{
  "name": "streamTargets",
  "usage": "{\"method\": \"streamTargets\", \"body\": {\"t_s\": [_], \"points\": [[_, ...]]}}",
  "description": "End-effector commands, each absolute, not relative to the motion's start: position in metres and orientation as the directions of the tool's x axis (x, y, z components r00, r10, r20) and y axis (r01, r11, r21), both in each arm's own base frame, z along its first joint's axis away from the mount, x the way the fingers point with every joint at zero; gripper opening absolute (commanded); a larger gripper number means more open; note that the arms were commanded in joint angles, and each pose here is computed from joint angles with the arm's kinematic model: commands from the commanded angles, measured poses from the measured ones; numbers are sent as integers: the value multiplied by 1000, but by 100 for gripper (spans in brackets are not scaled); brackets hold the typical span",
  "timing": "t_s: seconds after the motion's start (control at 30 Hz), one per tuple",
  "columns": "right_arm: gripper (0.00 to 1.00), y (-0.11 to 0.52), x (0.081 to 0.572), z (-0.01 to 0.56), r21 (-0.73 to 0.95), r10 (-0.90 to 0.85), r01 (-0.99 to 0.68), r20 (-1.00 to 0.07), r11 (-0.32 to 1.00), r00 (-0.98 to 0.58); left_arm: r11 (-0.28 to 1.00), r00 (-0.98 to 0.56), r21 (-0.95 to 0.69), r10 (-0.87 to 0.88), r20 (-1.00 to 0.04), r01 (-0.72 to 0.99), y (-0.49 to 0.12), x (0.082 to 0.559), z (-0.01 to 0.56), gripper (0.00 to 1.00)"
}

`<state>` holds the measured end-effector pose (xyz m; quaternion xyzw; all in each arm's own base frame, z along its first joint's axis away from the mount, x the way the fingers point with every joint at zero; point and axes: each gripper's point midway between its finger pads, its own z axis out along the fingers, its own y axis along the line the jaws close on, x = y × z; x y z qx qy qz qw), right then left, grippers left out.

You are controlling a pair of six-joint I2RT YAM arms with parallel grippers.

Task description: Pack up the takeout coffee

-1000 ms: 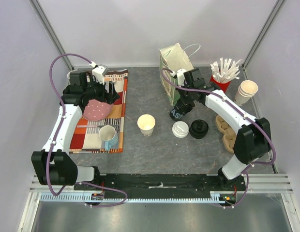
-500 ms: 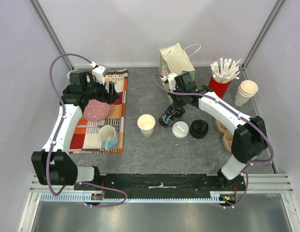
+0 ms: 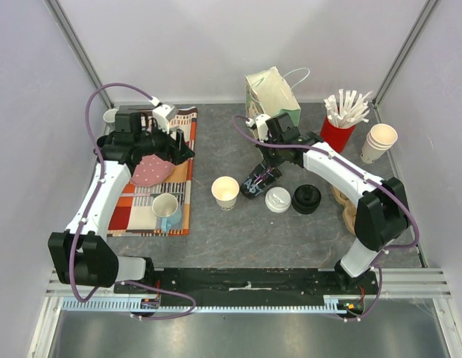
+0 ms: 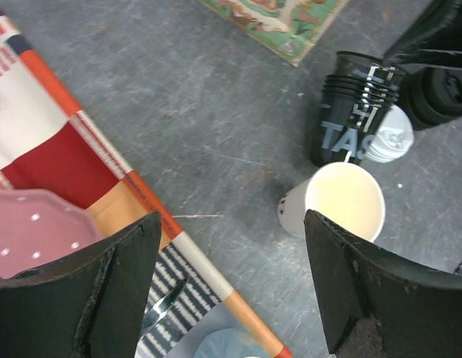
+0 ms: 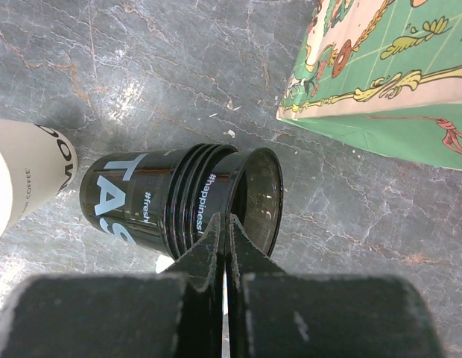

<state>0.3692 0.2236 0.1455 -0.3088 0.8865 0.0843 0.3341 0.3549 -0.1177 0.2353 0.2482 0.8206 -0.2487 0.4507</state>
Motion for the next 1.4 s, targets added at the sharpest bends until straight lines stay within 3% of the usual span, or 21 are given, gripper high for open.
{"method": "streamTargets", "body": {"t_s": [0.0, 0.53, 1.2, 1.37], "points": [[0, 234, 375, 152, -29, -456, -602, -682, 798, -572, 667, -401, -159, 226, -888, 728, -147, 338, 256, 84], [0, 240, 370, 161, 18, -422, -606, -702, 795, -574, 576, -378, -137, 322, -868, 806, -198, 316, 248, 83], [0, 247, 364, 170, 44, -394, -609, -725, 792, -565, 534, -409, -168, 373, -833, 829, -204, 296, 221, 78], [0, 245, 364, 163, 40, -399, -603, -714, 797, -575, 473, -363, -148, 404, -840, 868, -237, 296, 231, 81]]}}
